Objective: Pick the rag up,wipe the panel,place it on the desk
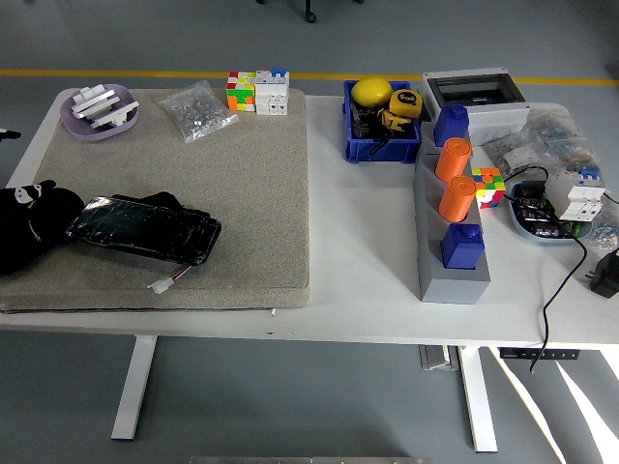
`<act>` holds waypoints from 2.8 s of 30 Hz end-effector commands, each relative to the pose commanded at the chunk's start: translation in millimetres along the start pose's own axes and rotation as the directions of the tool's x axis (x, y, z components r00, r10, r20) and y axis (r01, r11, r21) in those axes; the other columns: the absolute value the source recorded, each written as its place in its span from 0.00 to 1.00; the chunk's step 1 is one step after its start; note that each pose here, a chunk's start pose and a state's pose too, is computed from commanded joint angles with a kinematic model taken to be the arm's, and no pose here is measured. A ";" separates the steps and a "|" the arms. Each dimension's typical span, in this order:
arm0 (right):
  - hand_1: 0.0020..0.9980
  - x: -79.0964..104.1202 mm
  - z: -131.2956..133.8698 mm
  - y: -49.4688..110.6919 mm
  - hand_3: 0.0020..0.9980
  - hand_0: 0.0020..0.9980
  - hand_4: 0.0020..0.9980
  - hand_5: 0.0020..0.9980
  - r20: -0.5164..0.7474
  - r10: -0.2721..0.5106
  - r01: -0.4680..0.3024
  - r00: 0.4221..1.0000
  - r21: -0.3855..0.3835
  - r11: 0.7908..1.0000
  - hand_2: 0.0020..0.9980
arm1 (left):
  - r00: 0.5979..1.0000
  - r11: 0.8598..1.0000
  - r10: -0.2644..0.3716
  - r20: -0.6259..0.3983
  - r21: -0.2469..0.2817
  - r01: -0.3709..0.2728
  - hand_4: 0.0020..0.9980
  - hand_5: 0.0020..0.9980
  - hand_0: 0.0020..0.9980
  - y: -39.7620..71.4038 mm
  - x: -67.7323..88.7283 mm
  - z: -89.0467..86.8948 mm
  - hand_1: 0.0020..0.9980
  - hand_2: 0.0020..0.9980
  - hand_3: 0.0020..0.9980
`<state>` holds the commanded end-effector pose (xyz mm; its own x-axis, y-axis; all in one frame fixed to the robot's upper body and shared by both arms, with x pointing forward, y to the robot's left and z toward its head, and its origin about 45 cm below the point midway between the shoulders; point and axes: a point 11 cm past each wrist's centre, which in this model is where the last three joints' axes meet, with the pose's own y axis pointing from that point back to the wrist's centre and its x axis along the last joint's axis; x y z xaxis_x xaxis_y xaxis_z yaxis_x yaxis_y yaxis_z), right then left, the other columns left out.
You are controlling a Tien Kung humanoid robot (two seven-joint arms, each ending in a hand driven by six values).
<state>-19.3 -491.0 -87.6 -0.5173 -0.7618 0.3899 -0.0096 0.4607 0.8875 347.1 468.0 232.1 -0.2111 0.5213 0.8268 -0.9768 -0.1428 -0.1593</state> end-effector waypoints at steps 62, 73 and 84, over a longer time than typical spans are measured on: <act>0.62 6.7 22.7 0.7 0.61 0.77 0.97 0.47 -0.059 0.009 -0.012 0.998 -0.056 0.998 0.68 | 0.998 0.992 -0.053 0.024 0.116 0.050 0.98 0.32 0.73 6.6 -17.0 -44.2 0.80 0.77 0.68; 0.65 9.5 18.9 0.5 0.54 0.77 0.97 0.46 -0.076 0.020 -0.024 0.997 -0.048 0.999 0.69 | 0.998 0.992 -0.050 0.030 0.115 0.046 0.97 0.33 0.73 7.2 -14.8 -45.3 0.80 0.77 0.67; 0.65 1.9 14.9 0.4 0.56 0.77 0.97 0.46 -0.071 0.000 -0.003 0.997 -0.038 0.999 0.70 | 0.995 0.993 -0.064 0.075 0.103 0.056 0.97 0.33 0.73 -2.7 -13.6 -47.3 0.80 0.77 0.66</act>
<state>-33.0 -485.5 -90.1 -0.4554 -0.7920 0.4065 0.0243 0.4454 0.8950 350.9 501.0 195.8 -0.1446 0.4646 0.8736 -0.9783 -0.1994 -0.0560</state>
